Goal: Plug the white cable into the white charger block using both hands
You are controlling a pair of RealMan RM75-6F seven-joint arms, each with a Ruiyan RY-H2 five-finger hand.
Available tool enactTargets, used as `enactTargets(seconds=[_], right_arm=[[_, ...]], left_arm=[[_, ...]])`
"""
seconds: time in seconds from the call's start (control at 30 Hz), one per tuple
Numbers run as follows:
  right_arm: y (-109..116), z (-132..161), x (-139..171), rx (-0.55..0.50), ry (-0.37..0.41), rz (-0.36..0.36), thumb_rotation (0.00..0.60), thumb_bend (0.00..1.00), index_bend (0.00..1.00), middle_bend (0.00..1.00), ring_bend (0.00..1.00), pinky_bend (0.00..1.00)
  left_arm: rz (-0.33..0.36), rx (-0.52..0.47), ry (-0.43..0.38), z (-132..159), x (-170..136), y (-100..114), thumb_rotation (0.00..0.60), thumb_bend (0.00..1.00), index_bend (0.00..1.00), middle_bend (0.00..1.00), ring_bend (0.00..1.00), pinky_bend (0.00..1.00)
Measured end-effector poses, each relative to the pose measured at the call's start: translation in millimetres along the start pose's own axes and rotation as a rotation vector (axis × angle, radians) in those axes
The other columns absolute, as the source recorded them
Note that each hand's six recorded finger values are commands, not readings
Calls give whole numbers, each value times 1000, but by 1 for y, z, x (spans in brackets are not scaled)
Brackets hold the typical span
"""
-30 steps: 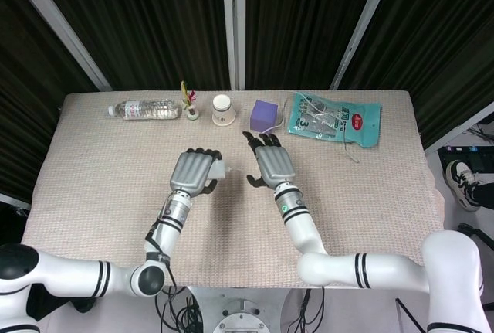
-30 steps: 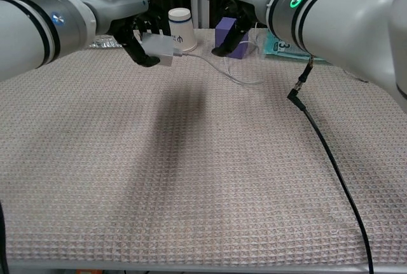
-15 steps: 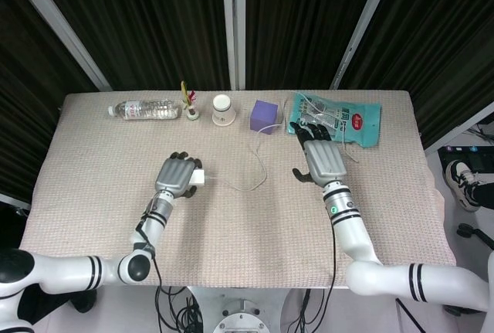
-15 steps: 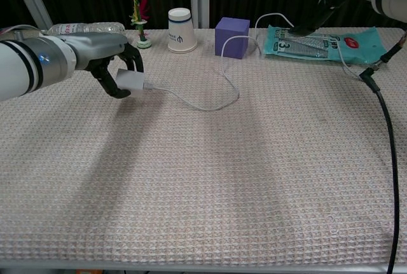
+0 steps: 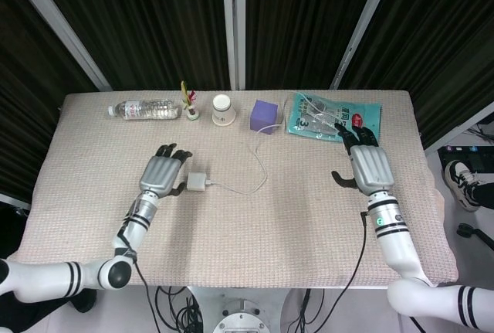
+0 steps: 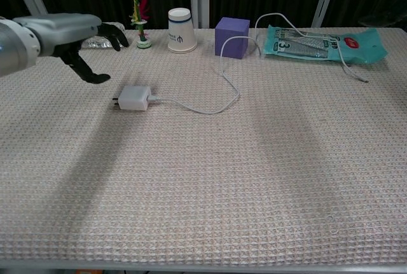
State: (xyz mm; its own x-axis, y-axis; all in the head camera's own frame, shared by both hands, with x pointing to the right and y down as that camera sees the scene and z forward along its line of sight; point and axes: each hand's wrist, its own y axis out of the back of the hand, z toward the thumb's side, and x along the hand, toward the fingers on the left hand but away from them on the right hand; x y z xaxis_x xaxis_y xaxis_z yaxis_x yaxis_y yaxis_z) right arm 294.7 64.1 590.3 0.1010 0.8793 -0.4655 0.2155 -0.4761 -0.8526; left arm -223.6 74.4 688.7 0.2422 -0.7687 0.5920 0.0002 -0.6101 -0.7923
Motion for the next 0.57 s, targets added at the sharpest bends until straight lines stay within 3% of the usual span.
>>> enactTargets(seconds=[0.2,0.33,0.57], right_arm=[[21,-47,36,-8,-12,-40,600,258,4,179,48,0],[31,-83,70,-30,-34,-88,600,258,13,179,47,0],[35,-136,124,-56,-86,-135,600,267,20,179,46,0]], left_arm=[[196,-32,84,-74,-50,36,600,286,174,168,15,70],[302,-33,158,-130,-108,46,600,284,175,168,15,58],[366,-95,267,-182,-198,35,600,283,186,168,16,48]])
